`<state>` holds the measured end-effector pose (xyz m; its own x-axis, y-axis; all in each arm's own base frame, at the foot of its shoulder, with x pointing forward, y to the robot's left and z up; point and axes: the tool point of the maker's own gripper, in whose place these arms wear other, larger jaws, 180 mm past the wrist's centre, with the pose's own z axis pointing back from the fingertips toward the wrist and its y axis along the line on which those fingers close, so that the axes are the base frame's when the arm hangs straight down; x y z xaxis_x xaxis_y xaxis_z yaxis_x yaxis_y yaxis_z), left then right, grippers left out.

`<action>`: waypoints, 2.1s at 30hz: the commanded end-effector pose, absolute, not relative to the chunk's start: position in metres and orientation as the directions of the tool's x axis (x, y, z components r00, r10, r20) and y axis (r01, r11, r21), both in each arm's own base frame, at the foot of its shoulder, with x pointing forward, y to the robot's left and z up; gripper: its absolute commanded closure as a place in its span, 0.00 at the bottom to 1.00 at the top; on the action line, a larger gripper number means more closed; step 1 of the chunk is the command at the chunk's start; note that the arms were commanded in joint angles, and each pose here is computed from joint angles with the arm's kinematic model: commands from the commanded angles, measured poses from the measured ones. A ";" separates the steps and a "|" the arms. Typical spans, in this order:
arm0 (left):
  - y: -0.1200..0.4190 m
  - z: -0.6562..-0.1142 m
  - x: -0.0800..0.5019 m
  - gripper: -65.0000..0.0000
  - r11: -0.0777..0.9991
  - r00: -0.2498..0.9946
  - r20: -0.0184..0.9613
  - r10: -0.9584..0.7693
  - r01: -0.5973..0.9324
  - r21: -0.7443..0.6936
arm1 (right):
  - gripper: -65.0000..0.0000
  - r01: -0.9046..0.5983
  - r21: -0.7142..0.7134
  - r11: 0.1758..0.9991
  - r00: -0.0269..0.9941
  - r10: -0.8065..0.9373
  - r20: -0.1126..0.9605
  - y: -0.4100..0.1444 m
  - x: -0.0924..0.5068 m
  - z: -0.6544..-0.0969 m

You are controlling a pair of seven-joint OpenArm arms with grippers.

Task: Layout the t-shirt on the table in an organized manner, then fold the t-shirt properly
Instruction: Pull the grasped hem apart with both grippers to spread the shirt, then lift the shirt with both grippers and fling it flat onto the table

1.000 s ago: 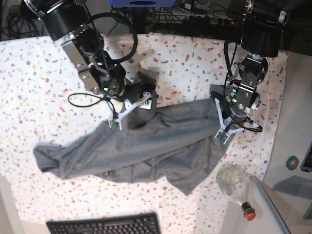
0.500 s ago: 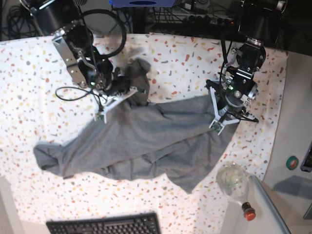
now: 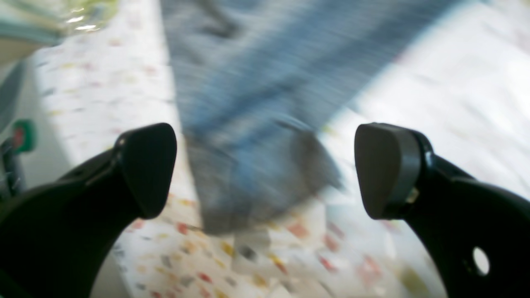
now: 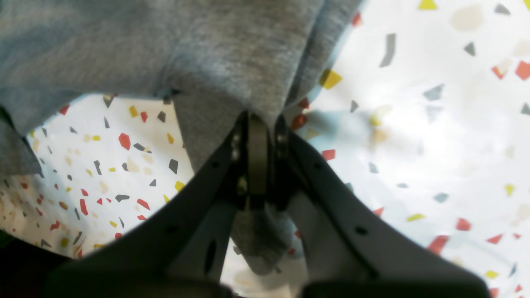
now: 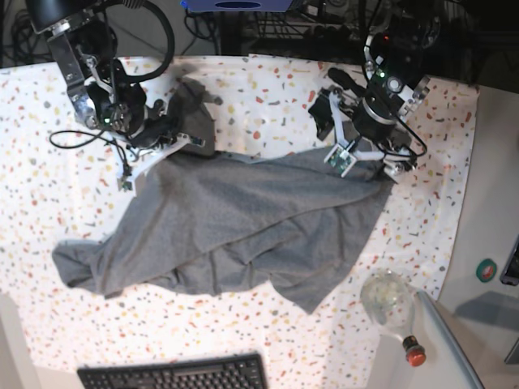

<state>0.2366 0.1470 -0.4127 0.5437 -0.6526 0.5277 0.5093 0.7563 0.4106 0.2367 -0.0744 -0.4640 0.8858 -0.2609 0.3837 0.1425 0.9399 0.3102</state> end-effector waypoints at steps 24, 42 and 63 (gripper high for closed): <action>0.137 -0.471 0.222 0.25 0.742 0.607 0.427 -0.670 0.560 0.369 | 1.00 0.133 0.288 0.948 0.870 -0.251 0.425 -0.090 0.244 -0.456; 0.203 -0.462 0.224 0.25 0.749 0.662 0.371 -0.651 0.482 0.455 | 1.00 0.133 0.289 0.948 0.869 -0.252 0.425 -0.090 0.245 -0.456; 0.173 -0.494 0.212 0.32 0.726 0.649 0.330 -0.685 0.570 0.385 | 1.00 0.135 0.290 0.947 0.871 -0.253 0.421 -0.089 0.243 -0.457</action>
